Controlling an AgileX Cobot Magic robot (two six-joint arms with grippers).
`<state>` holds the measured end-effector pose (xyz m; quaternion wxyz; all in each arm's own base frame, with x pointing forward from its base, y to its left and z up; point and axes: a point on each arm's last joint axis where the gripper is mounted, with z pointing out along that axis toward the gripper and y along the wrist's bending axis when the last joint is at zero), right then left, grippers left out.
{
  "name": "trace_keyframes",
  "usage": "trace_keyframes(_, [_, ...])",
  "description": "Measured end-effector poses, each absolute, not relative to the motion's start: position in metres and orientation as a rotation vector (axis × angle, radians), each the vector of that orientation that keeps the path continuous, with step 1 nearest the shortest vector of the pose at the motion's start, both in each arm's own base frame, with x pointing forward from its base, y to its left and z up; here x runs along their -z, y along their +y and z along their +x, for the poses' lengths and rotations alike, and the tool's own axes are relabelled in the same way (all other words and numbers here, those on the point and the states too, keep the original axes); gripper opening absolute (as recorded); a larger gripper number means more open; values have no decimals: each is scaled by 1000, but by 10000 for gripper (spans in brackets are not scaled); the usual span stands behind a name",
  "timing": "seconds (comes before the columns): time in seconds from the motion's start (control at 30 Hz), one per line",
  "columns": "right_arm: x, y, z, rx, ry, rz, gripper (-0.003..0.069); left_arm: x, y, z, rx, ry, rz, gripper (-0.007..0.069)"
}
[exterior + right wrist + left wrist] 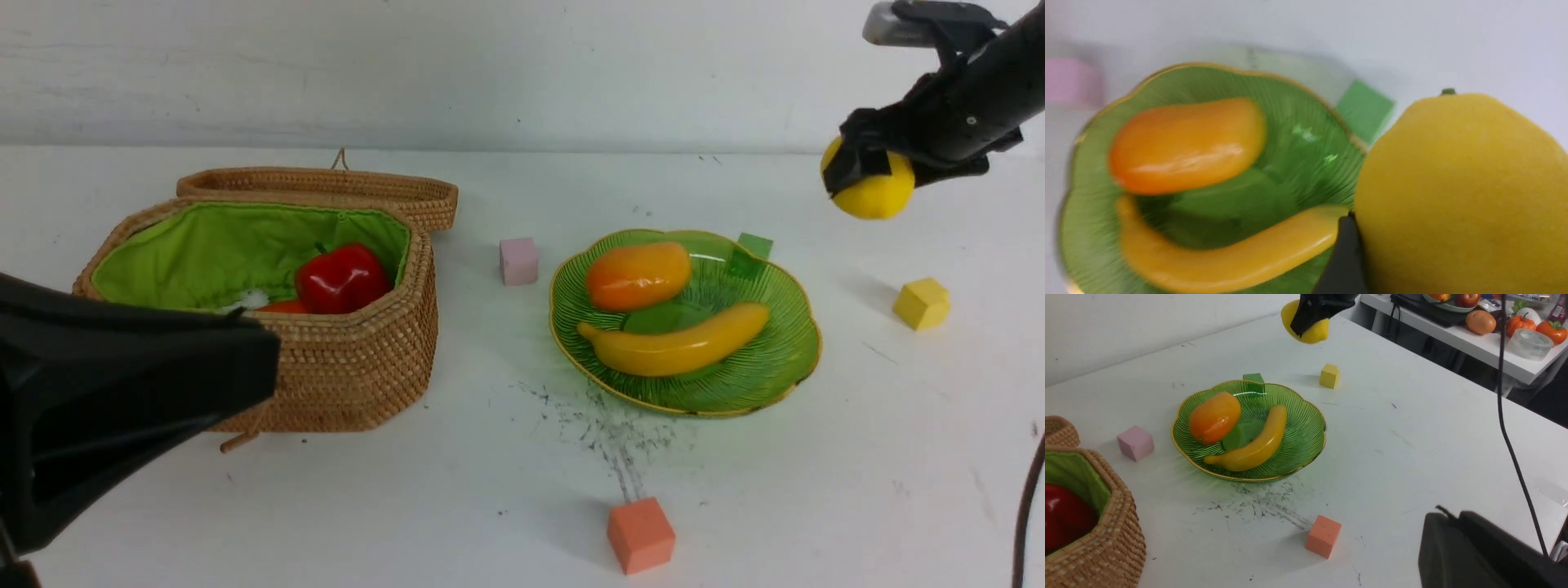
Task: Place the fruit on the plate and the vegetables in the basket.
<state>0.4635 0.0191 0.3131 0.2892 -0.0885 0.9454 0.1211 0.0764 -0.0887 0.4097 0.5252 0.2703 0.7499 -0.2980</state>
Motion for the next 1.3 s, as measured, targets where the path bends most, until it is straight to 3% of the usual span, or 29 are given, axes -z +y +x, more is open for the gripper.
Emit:
trace_keyframes(0.17, [-287, 75, 458, -410, 2669, -371, 586, -408, -88, 76, 706, 1811, 653, 29])
trace_keyframes(0.33, [-252, 93, 464, -374, 2759, -405, 586, -405, -87, 75, 689, 1840, 672, 29])
trace_keyframes(0.4, [-245, 96, 465, -361, 2767, -405, 624, -404, -87, 75, 674, 1844, 690, 29])
trace_keyframes(0.53, [-247, 100, 469, -355, 2717, -400, 678, -403, -87, 75, 658, 1846, 710, 29])
trace_keyframes(0.83, [-270, 99, 463, -370, 2699, -342, 633, -403, -87, 74, 659, 1852, 717, 29])
trace_keyframes(0.97, [-302, 98, 448, -382, 2697, -350, 539, -403, -86, 74, 655, 1849, 718, 28])
trace_keyframes(1.0, [-320, 96, 440, -380, 2668, -350, 437, -403, -86, 74, 654, 1845, 717, 22])
trace_keyframes(1.07, [-341, 94, 429, -374, 2634, -340, 351, -404, -83, 71, 658, 1833, 713, 1])
trace_keyframes(1.2, [-392, 86, 383, -373, 2552, -289, 97, -405, -66, 56, 691, 1766, 677, -13])
trace_keyframes(1.23, [-392, 86, 383, -373, 2552, -289, 86, -405, -66, 56, 691, 1766, 677, -13])
trace_keyframes(1.27, [-403, 82, 363, -369, 2543, -277, 16, -399, -56, 48, 717, 1734, 649, -13])
trace_keyframes(1.3, [-409, 79, 347, -368, 2541, -272, -2, -394, -51, 43, 734, 1713, 630, -13])
